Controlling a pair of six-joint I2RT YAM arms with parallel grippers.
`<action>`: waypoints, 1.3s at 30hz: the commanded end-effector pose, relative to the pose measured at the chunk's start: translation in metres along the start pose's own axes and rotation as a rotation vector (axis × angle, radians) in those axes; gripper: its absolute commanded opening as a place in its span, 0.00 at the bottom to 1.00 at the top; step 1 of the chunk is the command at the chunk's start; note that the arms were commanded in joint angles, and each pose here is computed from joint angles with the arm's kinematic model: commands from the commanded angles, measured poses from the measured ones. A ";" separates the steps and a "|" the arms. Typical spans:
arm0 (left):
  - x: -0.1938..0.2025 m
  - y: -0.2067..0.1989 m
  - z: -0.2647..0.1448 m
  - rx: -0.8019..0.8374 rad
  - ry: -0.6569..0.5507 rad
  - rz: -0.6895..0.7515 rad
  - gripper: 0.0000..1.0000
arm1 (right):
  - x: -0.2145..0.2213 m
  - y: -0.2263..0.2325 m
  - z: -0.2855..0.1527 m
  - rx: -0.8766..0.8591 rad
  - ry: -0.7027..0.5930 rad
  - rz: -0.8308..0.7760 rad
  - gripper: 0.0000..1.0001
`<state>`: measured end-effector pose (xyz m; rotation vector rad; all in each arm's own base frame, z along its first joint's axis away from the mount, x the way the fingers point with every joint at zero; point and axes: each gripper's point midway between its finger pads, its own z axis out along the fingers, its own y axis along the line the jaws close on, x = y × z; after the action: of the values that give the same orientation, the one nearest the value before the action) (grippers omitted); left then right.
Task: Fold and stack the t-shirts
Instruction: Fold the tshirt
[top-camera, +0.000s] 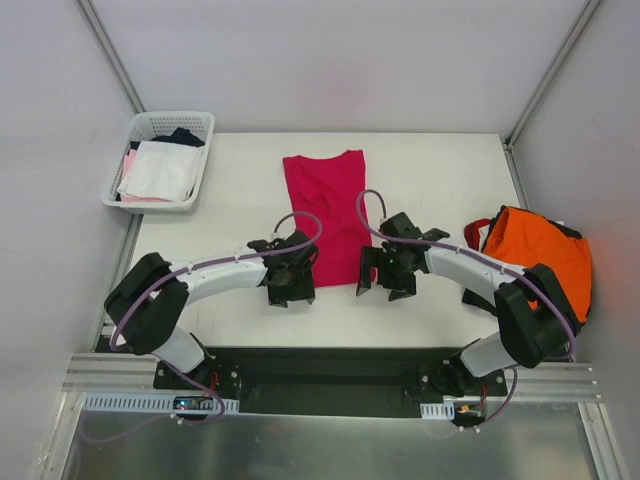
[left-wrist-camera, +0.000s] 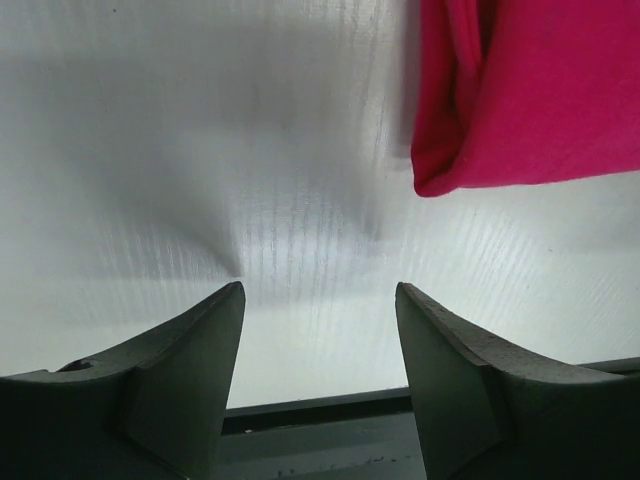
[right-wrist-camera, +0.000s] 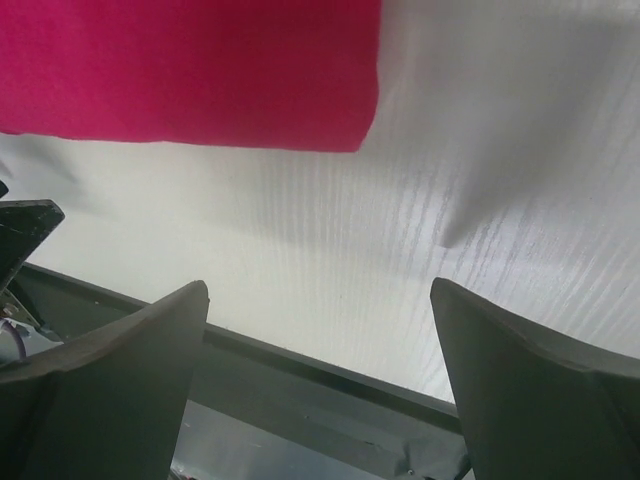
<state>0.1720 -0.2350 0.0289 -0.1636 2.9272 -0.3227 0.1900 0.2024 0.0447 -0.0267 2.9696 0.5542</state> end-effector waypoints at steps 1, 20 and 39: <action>-0.018 -0.006 0.001 0.015 -0.088 -0.002 0.62 | -0.017 0.001 0.001 -0.005 -0.066 0.000 0.98; -0.057 -0.047 0.007 0.176 -0.177 -0.248 0.61 | -0.075 0.003 0.023 -0.181 -0.132 0.193 0.96; -0.038 -0.034 0.035 0.159 -0.101 -0.299 0.58 | -0.049 -0.012 0.044 -0.190 -0.080 0.252 0.85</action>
<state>0.2318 -0.2837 0.0270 -0.5426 2.7132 -0.6380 0.2678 0.2247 0.0379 0.2941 2.7516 0.9602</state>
